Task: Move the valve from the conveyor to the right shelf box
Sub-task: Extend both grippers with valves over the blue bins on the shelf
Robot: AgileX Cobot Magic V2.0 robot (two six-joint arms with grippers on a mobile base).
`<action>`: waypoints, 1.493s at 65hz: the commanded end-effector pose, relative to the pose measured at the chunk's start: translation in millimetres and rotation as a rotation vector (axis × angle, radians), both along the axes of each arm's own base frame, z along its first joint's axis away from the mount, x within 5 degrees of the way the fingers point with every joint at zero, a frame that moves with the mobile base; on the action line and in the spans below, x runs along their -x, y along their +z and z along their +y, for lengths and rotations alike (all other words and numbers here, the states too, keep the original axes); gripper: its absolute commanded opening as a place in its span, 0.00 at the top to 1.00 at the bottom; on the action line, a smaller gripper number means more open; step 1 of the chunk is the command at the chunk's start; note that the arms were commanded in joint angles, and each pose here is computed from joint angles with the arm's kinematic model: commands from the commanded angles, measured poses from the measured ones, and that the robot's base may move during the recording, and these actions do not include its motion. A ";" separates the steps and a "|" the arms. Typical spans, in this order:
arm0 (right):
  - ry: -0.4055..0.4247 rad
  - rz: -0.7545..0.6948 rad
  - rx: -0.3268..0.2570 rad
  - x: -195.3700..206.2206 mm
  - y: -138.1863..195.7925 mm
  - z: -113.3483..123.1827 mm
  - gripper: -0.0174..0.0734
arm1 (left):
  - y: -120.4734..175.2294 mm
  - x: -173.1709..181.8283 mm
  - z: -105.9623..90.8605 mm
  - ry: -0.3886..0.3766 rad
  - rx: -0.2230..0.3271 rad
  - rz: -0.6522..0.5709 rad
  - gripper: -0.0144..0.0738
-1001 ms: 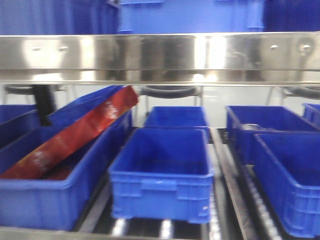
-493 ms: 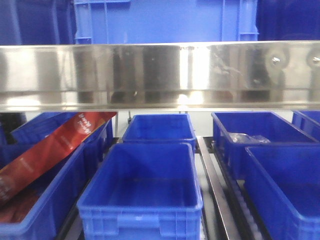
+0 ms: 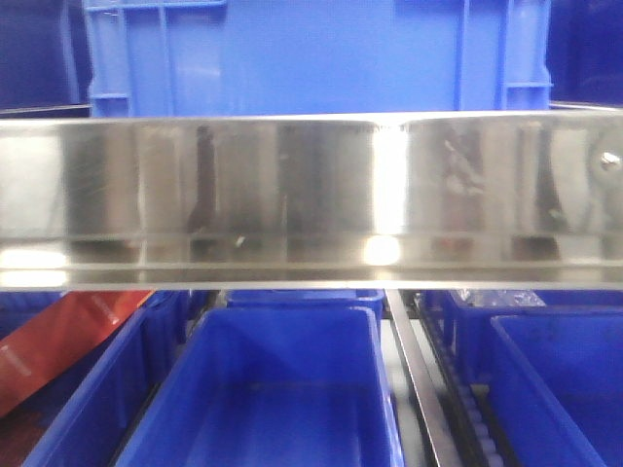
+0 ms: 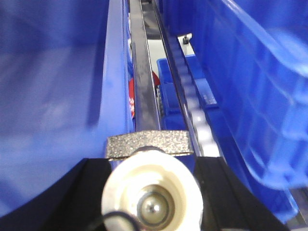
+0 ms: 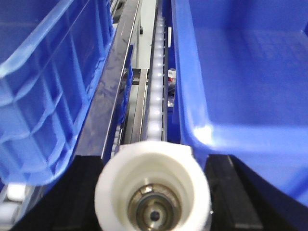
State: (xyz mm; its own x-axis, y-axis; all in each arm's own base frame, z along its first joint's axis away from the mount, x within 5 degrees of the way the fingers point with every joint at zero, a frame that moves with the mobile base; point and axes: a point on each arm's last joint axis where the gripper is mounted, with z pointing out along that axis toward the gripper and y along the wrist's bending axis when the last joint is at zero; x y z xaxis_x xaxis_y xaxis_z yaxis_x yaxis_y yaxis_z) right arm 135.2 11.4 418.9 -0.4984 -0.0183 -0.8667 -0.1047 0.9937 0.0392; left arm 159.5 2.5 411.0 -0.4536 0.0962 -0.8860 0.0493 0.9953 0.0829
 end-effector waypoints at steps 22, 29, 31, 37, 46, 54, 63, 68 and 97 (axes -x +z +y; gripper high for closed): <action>-0.010 -0.095 0.007 1.3 11.9 -1.2 0.98 | 10.0 1.7 -1.0 -0.001 0.012 -0.073 0.96; -0.010 -0.095 0.007 1.3 11.9 -1.2 0.98 | 10.0 1.7 -1.0 -0.001 0.012 -0.073 0.96; -0.010 -0.095 0.007 1.3 11.9 -1.2 0.98 | 10.0 1.7 -1.0 -0.001 0.012 -0.073 0.96; -0.010 -0.095 0.007 1.3 11.9 -1.2 0.98 | 10.0 1.7 -1.0 -0.001 0.012 -0.073 0.96; -0.010 -0.095 0.007 1.3 11.9 -1.2 0.98 | 10.0 1.7 -1.0 -0.001 0.012 -0.073 0.96; -0.010 -0.095 0.007 1.3 11.9 -1.2 0.98 | 10.0 1.7 -1.0 -0.001 0.012 -0.073 0.96; -0.010 -0.095 0.007 1.3 11.9 -1.2 0.98 | 10.0 1.7 -1.0 -0.001 0.012 -0.073 0.96; -0.010 -0.095 0.007 1.3 11.9 -1.2 0.98 | 10.0 1.7 -1.0 -0.001 0.012 -0.073 0.96; -0.011 -0.108 0.006 0.6 13.0 -1.3 0.98 | 10.0 1.7 -1.0 -0.001 0.012 -0.073 0.96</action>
State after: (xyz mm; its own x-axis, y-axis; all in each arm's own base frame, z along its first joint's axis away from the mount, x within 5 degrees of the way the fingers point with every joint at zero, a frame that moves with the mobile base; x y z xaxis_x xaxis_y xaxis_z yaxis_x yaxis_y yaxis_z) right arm 135.1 12.8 418.9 -0.5002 -0.0072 -0.8659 -0.1119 0.9921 0.0564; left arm 159.0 2.4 411.5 -0.4495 0.0946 -0.8882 0.0489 0.9955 0.0813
